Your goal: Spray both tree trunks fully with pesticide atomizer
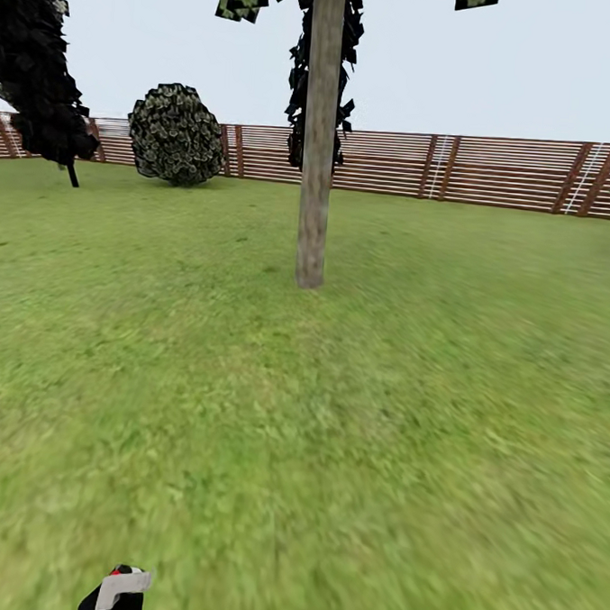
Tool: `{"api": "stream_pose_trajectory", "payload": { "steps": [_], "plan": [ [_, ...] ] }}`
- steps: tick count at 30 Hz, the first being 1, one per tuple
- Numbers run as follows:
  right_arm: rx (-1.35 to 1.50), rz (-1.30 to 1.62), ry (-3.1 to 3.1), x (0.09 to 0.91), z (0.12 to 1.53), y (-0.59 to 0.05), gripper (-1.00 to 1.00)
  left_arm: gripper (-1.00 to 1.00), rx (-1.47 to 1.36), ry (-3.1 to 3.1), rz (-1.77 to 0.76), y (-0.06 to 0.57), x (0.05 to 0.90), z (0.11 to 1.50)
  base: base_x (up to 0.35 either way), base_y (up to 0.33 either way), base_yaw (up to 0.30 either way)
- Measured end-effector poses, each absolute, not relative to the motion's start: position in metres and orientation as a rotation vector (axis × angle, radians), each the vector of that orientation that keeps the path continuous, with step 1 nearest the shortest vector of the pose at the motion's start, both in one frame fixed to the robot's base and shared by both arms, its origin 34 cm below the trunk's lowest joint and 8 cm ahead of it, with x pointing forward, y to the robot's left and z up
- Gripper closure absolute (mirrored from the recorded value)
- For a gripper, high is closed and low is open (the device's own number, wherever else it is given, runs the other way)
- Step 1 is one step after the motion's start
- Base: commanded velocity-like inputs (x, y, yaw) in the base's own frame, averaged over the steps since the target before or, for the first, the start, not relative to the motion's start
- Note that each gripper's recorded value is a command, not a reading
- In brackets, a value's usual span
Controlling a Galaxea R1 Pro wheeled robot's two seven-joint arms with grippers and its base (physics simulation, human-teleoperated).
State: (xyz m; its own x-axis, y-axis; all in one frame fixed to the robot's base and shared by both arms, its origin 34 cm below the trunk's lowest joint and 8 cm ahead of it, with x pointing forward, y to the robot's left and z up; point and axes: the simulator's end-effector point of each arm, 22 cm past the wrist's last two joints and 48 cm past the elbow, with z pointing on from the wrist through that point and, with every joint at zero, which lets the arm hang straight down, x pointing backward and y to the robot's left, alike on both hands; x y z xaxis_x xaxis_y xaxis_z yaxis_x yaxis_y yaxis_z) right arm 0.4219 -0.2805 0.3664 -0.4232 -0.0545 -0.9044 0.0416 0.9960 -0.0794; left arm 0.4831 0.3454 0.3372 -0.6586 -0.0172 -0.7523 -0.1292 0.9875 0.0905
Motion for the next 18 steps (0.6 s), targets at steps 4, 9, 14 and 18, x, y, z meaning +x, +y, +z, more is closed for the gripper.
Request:
{"api": "stream_pose_trajectory", "payload": {
  "steps": [4, 9, 14, 18],
  "plan": [
    [-0.017, -0.105, 2.005, 0.422, 0.366, -0.280, -1.00, 1.00, -0.107, 2.284, 0.174, 0.347, 0.484, 0.338, 0.339, 0.000, 0.000],
    [-0.021, -0.105, 2.004, 0.422, 0.367, -0.281, -1.00, 1.00, -0.105, 2.284, 0.176, 0.348, 0.484, 0.338, 0.338, 0.000, 0.000],
    [-0.016, -0.120, 2.063, 0.425, 0.357, -0.283, -1.00, 1.00, -0.102, 2.283, 0.172, 0.346, 0.484, 0.338, 0.339, 0.000, 0.000],
    [-0.019, -0.127, 2.083, 0.439, 0.357, -0.284, -1.00, 1.00, -0.102, 2.285, 0.172, 0.346, 0.483, 0.337, 0.339, 0.000, 0.000]
  ]
}}
